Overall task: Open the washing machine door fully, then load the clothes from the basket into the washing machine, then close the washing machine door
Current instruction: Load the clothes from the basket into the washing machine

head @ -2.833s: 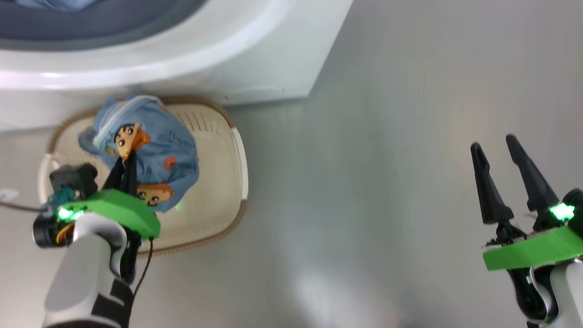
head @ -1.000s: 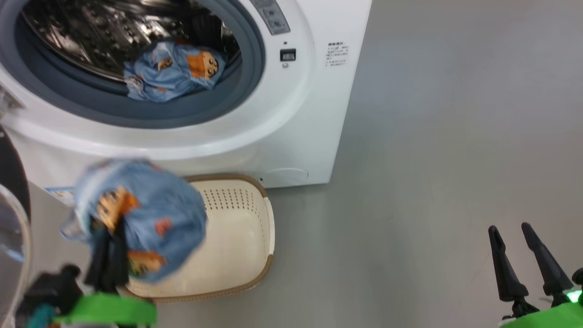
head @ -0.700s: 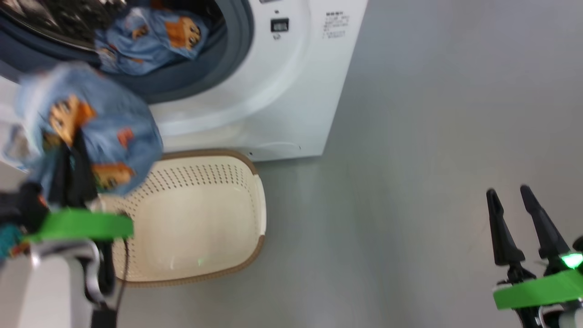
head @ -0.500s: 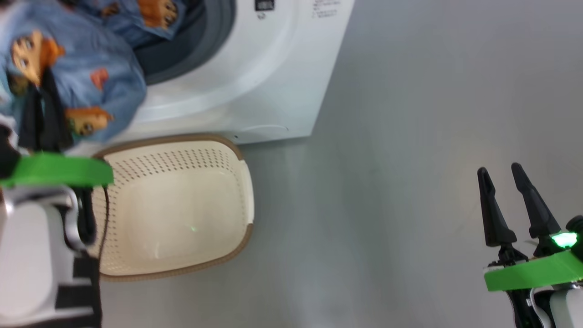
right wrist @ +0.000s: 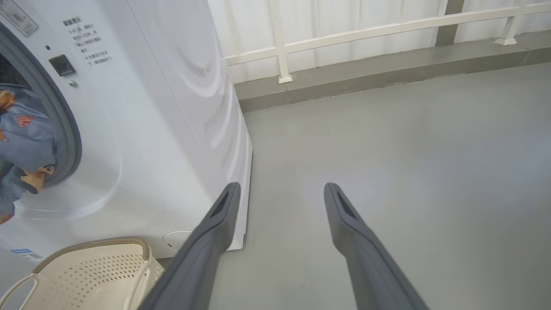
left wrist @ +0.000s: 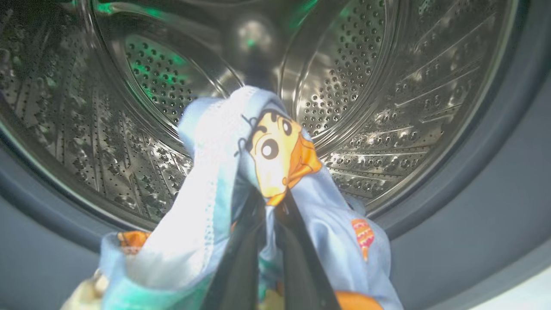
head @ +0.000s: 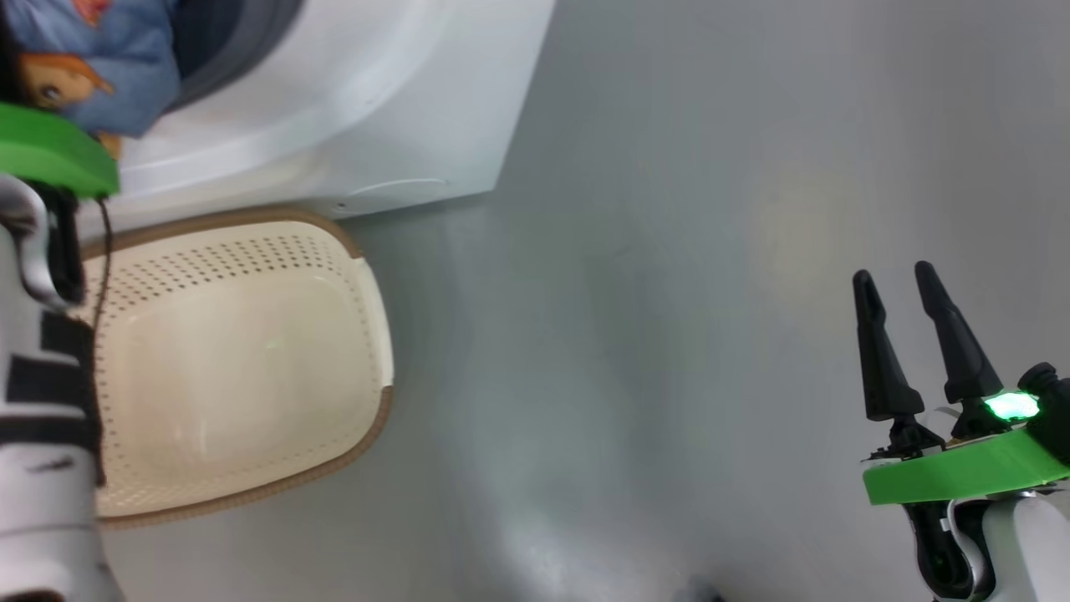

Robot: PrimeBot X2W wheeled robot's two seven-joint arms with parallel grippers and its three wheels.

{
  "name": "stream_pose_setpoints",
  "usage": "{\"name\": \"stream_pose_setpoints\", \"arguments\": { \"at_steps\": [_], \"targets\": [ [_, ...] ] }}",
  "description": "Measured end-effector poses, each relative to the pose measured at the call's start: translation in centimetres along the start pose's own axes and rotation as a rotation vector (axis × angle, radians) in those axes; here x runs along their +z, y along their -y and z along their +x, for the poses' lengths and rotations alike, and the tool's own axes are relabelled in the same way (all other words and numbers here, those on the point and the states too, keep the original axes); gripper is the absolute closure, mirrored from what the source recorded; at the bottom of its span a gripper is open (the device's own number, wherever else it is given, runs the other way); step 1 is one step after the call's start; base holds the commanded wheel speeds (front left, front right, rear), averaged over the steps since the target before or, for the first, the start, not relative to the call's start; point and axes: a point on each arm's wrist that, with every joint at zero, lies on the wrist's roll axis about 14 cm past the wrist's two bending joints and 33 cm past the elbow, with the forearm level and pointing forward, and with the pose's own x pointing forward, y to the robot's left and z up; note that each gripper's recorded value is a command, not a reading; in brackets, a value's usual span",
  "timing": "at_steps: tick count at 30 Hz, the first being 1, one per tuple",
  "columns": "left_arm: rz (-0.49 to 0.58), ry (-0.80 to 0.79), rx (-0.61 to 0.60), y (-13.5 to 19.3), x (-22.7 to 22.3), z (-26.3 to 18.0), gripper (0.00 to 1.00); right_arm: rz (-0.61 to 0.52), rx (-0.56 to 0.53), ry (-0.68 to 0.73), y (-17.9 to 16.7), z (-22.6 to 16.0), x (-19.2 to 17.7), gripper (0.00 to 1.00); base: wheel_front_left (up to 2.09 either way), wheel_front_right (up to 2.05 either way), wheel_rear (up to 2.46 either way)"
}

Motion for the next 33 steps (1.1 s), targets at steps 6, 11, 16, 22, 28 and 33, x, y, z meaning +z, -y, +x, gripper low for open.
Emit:
{"name": "stream_pose_setpoints", "arguments": {
  "at_steps": [6,11,16,22,28,33],
  "targets": [
    [0.001,-0.012,-0.018,0.6,-0.5,3.4,1.00,-0.002,-0.032,-0.027,0.7,-0.5,-0.9,0.00,0.00,0.00,0.00],
    [0.007,0.137,-0.032,1.1,4.1,6.4,1.00,0.000,-0.048,-0.019,1.2,0.1,-0.7,0.00,0.00,0.00,0.00],
    [0.008,0.277,-0.003,0.7,7.6,7.3,0.96,-0.005,-0.061,-0.044,1.5,-0.1,-1.5,0.00,0.00,0.00,0.00],
    [0.008,0.140,0.016,0.2,2.5,7.0,0.00,-0.006,-0.065,-0.055,1.6,-0.2,-1.9,0.00,0.00,0.00,0.00],
    [0.011,0.103,0.036,-0.7,1.7,6.4,0.00,0.001,-0.049,-0.052,1.1,0.1,-1.9,0.00,0.00,0.00,0.00],
    [0.012,0.057,0.037,-0.7,0.2,5.1,0.00,0.004,-0.035,-0.043,0.7,0.3,-1.6,0.00,0.00,0.00,0.00]
  ]
}}
